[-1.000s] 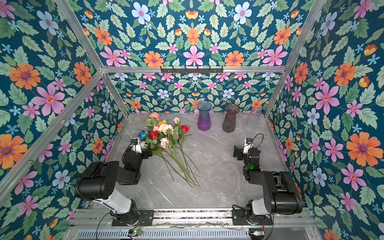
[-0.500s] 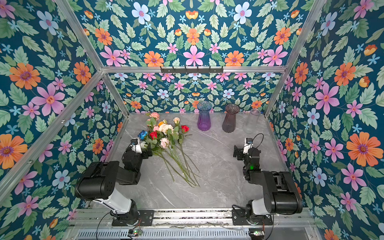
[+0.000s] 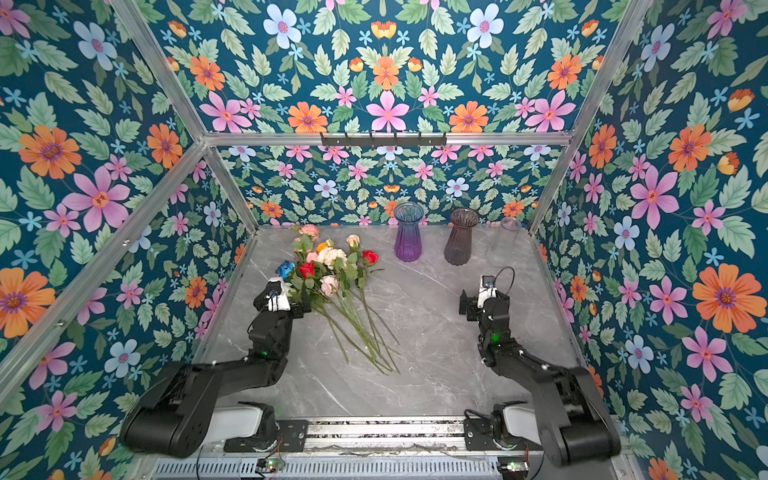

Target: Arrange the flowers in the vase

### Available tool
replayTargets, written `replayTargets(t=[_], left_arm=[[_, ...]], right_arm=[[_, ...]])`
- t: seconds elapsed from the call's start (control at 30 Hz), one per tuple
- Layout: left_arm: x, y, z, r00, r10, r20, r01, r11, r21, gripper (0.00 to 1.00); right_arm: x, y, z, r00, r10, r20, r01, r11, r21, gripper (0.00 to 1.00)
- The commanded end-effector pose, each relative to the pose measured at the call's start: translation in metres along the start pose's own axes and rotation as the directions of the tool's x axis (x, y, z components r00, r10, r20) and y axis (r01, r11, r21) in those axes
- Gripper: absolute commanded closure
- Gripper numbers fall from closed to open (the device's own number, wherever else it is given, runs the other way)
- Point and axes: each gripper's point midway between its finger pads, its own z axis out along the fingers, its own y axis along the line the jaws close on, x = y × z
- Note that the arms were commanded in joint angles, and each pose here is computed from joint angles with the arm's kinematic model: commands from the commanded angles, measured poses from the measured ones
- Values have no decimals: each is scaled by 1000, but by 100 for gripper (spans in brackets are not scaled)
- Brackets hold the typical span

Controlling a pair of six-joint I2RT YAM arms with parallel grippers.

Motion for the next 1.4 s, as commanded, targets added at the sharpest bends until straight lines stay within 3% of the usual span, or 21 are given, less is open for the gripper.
replayTargets(t=[0.0, 0.07, 0.13, 0.23, 0.3, 0.4, 0.5, 0.57, 0.63, 0.67, 0.7, 0.8, 1.0, 1.2, 1.37], left_arm=[[1, -14, -8, 989, -128, -80, 131, 991, 36, 0], [-5, -32, -19, 962, -266, -64, 271, 956, 110, 0], [-4, -61, -20, 928, -355, -117, 373, 900, 225, 0], [14, -100, -6, 915, -304, -266, 379, 875, 302, 0], [28, -107, -1, 892, -318, -320, 412, 863, 293, 0], [35, -113, 2, 867, -350, -354, 460, 835, 300, 0], [35, -127, 4, 864, -322, -386, 461, 816, 350, 0], [45, -121, 8, 838, -357, -412, 490, 825, 281, 0], [65, -103, 12, 789, -421, -448, 525, 840, 136, 0], [70, -98, 12, 776, -433, -458, 534, 838, 113, 0], [70, -99, 11, 773, -437, -460, 546, 827, 132, 0], [56, -103, 10, 788, -425, -445, 548, 814, 193, 0], [39, -104, 4, 809, -431, -399, 548, 799, 249, 0], [22, -97, -7, 800, -520, -300, 596, 744, 301, 0], [27, -105, -3, 797, -503, -333, 597, 739, 312, 0]], right_arm=[[-9, -33, -18, 978, 194, -76, -174, 962, 210, 1], [-9, -58, -38, 904, 426, -50, -381, 851, 361, 1], [-16, -53, -40, 850, 523, -66, -488, 828, 276, 4], [-16, -22, -31, 804, 561, -199, -538, 828, 159, 7], [-7, 9, -20, 768, 516, -379, -518, 849, 106, 7], [6, 72, -13, 704, 293, -648, -421, 906, -48, 6], [22, 124, -13, 639, 83, -765, -324, 931, -170, 6], [30, 158, -14, 634, -25, -773, -267, 931, -249, 8], [36, 187, -12, 642, -99, -760, -219, 926, -306, 9], [34, 199, -10, 648, -109, -754, -220, 920, -323, 9], [43, 209, -4, 626, -108, -772, -240, 916, -323, 10], [21, 217, 19, 640, -27, -768, -302, 910, -284, 14], [-71, 200, 60, 699, 132, -702, -362, 913, -189, 23], [-122, 171, 99, 669, 299, -681, -474, 877, -82, 24], [-132, 165, 125, 664, 304, -683, -459, 887, -51, 28]])
